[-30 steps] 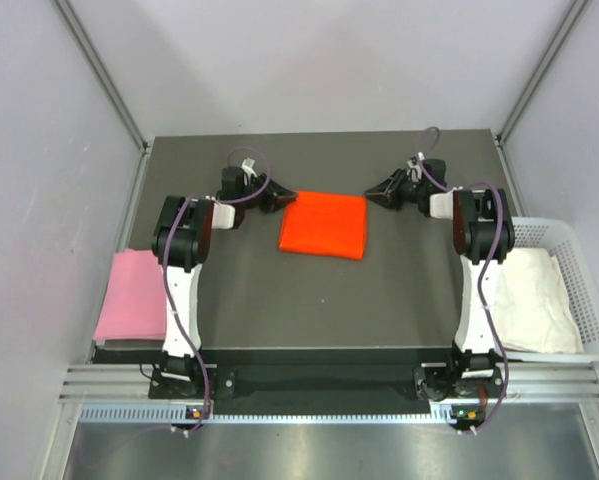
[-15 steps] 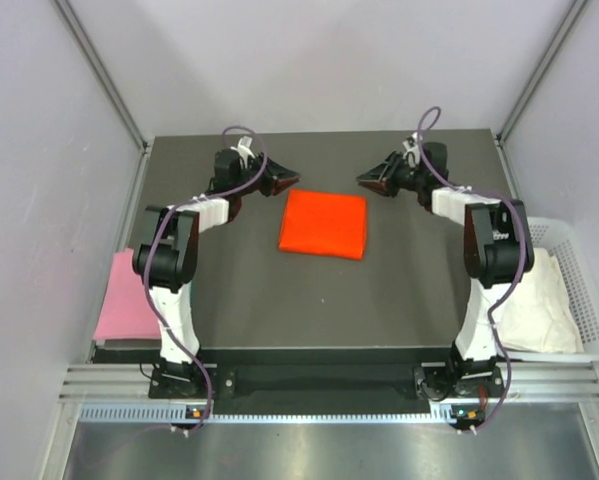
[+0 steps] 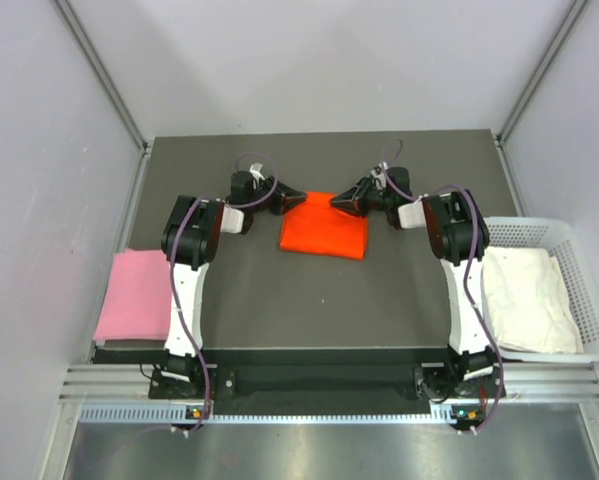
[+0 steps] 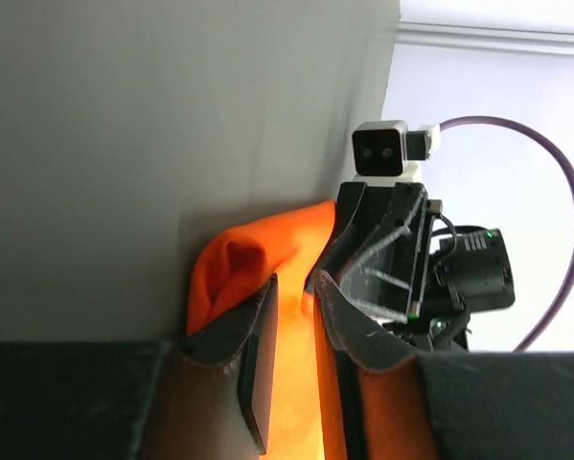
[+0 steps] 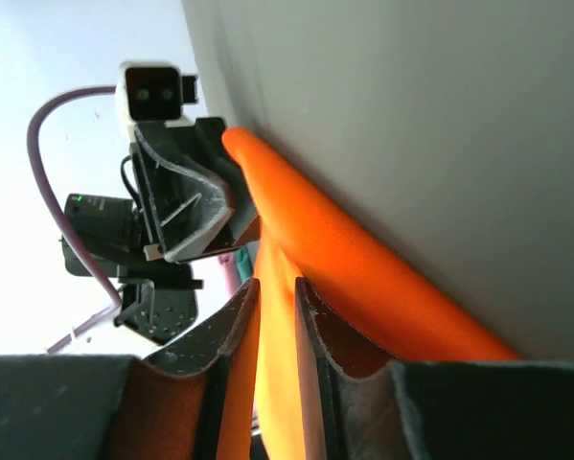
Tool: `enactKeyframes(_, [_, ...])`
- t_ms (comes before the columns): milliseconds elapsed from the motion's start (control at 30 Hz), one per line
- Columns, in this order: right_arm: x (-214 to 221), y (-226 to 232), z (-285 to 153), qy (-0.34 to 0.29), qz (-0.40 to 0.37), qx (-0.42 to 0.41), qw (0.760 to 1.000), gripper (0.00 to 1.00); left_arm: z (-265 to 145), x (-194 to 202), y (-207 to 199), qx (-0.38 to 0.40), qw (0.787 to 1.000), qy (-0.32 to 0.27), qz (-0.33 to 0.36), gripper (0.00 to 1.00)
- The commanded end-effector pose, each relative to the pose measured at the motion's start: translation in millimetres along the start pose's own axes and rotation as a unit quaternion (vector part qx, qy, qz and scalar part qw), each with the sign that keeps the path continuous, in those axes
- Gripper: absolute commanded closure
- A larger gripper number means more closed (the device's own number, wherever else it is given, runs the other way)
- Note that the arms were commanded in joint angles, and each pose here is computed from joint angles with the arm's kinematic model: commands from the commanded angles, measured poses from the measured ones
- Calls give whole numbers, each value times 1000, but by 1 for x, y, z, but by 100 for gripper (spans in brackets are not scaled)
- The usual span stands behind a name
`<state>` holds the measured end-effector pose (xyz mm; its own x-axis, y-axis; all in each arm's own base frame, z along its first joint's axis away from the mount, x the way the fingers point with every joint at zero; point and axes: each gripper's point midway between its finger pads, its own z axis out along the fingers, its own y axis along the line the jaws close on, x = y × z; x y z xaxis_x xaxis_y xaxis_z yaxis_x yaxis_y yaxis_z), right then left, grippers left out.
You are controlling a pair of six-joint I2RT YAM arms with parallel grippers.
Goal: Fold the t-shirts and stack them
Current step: Fold the tshirt
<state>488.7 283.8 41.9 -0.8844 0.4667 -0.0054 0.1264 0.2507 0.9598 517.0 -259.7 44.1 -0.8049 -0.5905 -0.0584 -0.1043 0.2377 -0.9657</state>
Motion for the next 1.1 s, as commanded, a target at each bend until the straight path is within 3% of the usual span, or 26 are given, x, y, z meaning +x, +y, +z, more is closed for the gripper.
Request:
enactKeyframes(0, [-48, -11, -30, -43, -33, 5, 999, 79, -8, -26, -11, 15, 998, -22, 49, 73])
enactKeyframes(133, [-52, -23, -68, -19, -73, 85, 994, 78, -23, -17, -23, -18, 995, 3, 97, 72])
enactKeyframes(200, [-58, -3, -88, -15, -140, 113, 984, 77, -39, -11, -43, -39, 993, 11, 107, 71])
enactKeyframes(233, [-50, -3, -99, -3, -132, 139, 981, 77, -45, -10, -50, -44, 991, 11, 129, 71])
enactKeyframes(267, [-51, 20, -109, -19, -163, 138, 977, 75, -56, -9, -76, -36, 988, 4, 149, 69])
enactKeyframes(333, [-45, 41, -116, -25, -182, 122, 975, 74, -67, 1, -86, -46, 987, 9, 157, 68])
enactKeyframes(467, [1, 74, -112, -9, -174, 74, 982, 73, -85, 29, -118, -17, 988, 13, 150, 67])
enactKeyframes(567, [35, 82, -100, 11, -177, 19, 984, 72, -82, 63, -112, 2, 991, 34, 132, 68])
enactKeyframes(667, [81, 89, -81, 44, -127, -29, 990, 73, -73, 99, -99, 27, 992, 60, 108, 68])
enactKeyframes(867, [120, 53, -61, 94, -95, -22, 991, 74, -63, 114, -54, 11, 992, 82, 94, 69])
enactKeyframes(1067, [131, -1, -73, 107, -71, 10, 992, 75, -94, 111, 15, -57, 991, 89, 84, 71])
